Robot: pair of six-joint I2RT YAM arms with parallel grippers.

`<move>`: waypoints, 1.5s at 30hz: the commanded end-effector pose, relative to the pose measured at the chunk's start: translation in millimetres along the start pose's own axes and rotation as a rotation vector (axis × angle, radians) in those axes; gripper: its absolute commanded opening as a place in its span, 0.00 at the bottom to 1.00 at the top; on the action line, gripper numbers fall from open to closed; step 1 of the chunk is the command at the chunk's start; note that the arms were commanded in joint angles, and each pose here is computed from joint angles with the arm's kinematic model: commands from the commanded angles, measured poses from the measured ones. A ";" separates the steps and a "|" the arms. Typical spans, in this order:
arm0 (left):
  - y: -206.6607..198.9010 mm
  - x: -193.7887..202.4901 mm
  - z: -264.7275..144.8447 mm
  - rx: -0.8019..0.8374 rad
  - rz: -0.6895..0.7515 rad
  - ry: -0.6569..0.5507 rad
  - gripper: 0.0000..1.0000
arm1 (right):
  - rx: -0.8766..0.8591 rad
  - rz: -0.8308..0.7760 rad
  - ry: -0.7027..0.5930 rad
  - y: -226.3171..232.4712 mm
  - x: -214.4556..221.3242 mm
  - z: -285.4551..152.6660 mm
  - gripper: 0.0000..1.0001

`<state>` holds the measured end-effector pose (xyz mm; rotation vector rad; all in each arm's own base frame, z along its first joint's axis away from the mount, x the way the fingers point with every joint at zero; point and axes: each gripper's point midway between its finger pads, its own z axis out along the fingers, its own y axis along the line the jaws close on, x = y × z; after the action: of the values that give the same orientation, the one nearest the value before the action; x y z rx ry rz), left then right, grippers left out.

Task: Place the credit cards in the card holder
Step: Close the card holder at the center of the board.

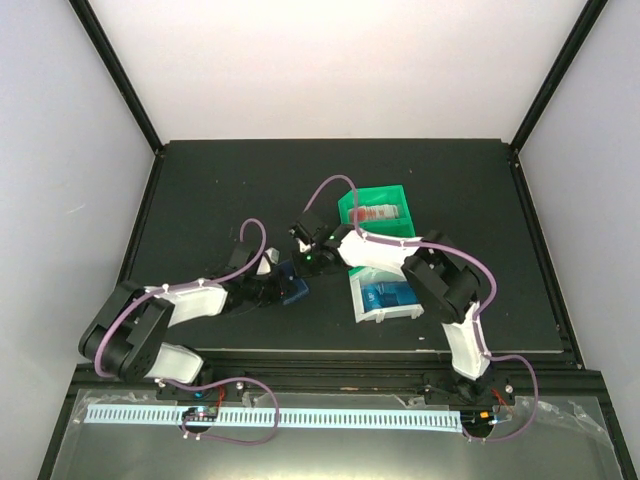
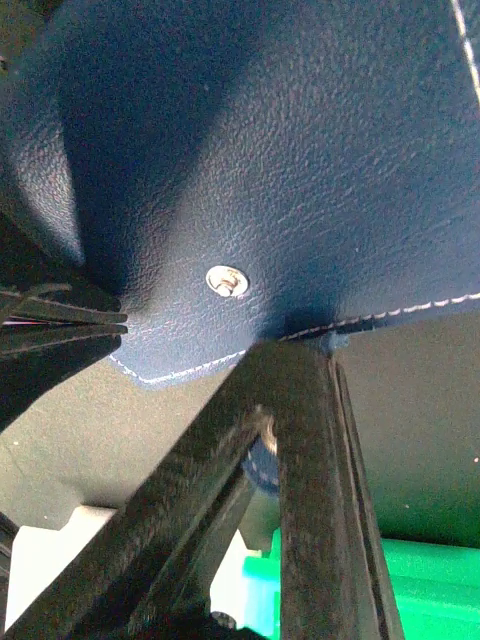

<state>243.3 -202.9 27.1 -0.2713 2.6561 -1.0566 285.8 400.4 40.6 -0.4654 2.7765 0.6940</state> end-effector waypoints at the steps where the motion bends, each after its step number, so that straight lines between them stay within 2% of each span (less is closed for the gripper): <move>1: 27.4 15.5 -7.1 -0.112 -0.017 0.017 0.04 | 0.022 -0.035 0.022 7.1 9.8 16.5 0.08; 6: 21.8 9.4 -29.3 -0.112 -0.006 -0.060 0.10 | 0.055 -0.041 0.058 0.9 23.5 28.0 0.09; 8: 23.6 7.7 -37.9 -0.126 -0.007 -0.093 0.19 | 0.059 -0.051 0.060 2.3 25.5 28.2 0.09; 14: 47.1 1.7 -56.4 -0.230 -0.025 -0.205 0.53 | 0.072 -0.078 0.045 3.0 24.2 23.4 0.09; 16: 51.5 -2.4 -56.1 -0.242 -0.022 -0.223 0.55 | 0.069 -0.089 0.040 3.5 22.9 22.8 0.09; 21: 57.4 -5.6 -46.9 -0.276 -0.018 -0.152 0.55 | 0.042 -0.112 0.053 10.5 23.7 18.5 0.08; 25: 52.0 -12.8 -44.0 -0.258 -0.011 -0.146 0.52 | -0.001 -0.107 0.048 18.6 24.0 11.9 0.08; 33: 62.1 -9.6 -34.6 -0.307 -0.014 -0.091 0.38 | -0.050 -0.139 0.018 29.3 21.1 -7.7 0.09; 38: 77.8 1.0 -33.6 -0.369 -0.033 -0.046 0.30 | -0.031 -0.143 0.015 28.3 19.2 -14.2 0.17; 41: 83.5 5.3 -35.6 -0.393 -0.038 -0.037 0.28 | 0.023 -0.128 -0.005 20.1 15.0 -18.5 0.24; 45: 84.6 8.9 -36.4 -0.392 -0.045 -0.028 0.28 | 0.022 -0.128 -0.015 22.2 12.5 -23.0 0.23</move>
<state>248.0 -141.4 19.5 -0.3809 2.6806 -0.6647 259.1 403.7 42.3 -0.6328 2.7582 0.6343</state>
